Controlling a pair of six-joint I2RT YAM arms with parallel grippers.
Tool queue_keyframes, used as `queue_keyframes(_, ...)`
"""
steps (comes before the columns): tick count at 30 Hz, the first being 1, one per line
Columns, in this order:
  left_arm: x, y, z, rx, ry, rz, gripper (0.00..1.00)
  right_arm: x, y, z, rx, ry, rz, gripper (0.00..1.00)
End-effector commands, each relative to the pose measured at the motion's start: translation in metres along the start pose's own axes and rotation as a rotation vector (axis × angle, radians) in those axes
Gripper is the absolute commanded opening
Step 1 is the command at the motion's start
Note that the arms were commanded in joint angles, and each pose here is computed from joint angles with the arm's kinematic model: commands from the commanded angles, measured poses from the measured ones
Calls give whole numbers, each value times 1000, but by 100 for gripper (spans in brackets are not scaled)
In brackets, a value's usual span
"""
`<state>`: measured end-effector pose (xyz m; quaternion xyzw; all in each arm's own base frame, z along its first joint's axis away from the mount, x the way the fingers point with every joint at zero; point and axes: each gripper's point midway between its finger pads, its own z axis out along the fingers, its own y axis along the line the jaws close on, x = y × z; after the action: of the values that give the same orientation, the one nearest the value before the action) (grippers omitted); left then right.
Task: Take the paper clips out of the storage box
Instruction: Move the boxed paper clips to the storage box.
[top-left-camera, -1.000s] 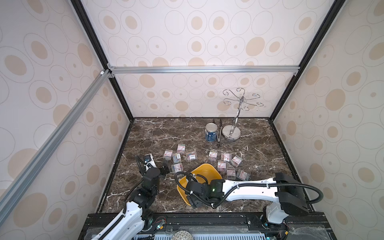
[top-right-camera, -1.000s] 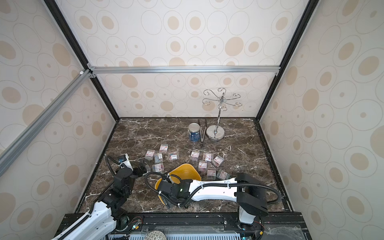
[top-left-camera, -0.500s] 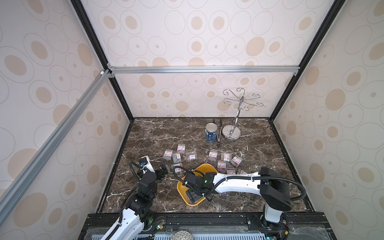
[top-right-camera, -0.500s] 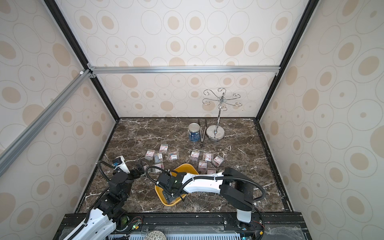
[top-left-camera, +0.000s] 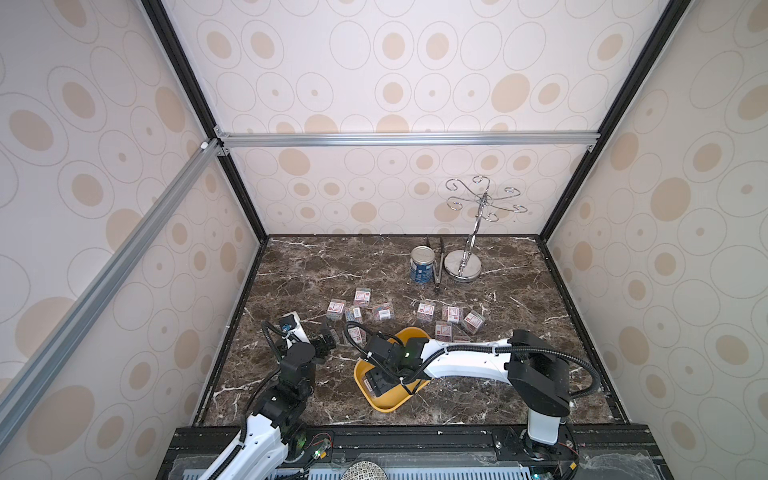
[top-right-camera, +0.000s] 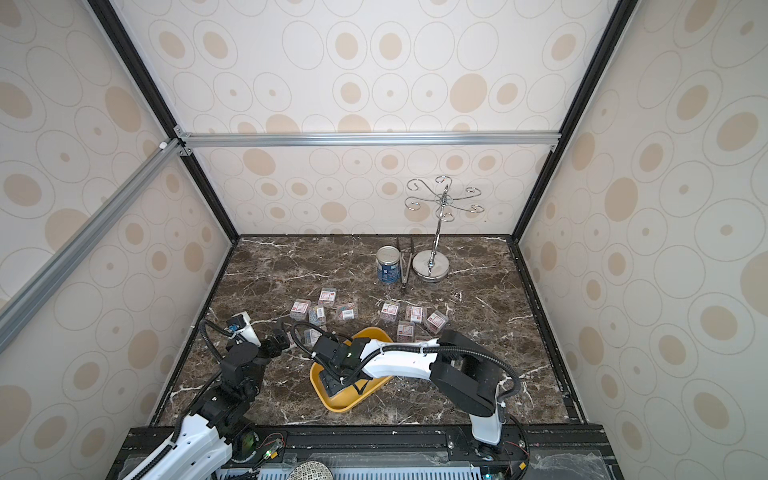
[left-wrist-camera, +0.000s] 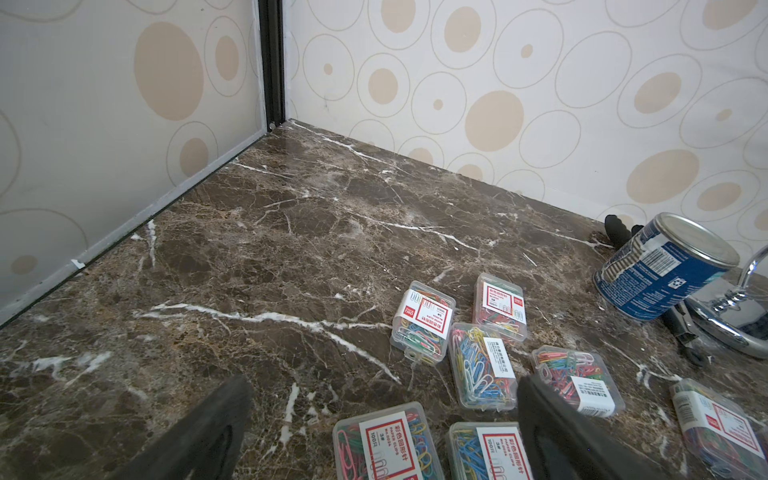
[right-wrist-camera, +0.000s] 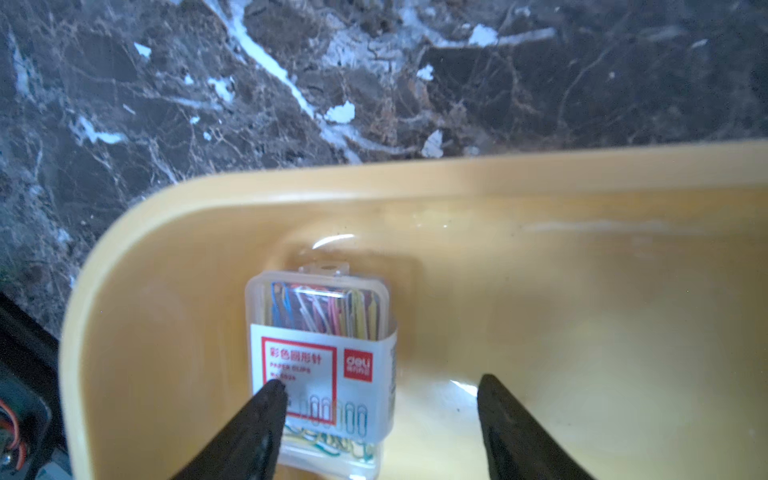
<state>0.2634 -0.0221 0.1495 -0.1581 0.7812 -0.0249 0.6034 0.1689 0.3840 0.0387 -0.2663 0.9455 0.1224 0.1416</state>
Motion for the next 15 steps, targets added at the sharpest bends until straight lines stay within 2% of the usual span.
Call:
queue_keyframes(1, -4, 4, 0, -23, -12, -20, 100, 23, -67, 9, 234, 65, 19, 73)
queue_keyframes(5, -3, 2, 1, -19, -8, -17, 100, 2, -81, -8, 234, -21, 75, 73)
queue_keyframes(11, -3, 4, 1, -27, -9, -15, 100, -25, -64, -33, 130, -131, 83, 74)
queue_keyframes(15, -3, 3, 1, -22, -10, -17, 100, -27, -51, -39, 81, -148, 57, 78)
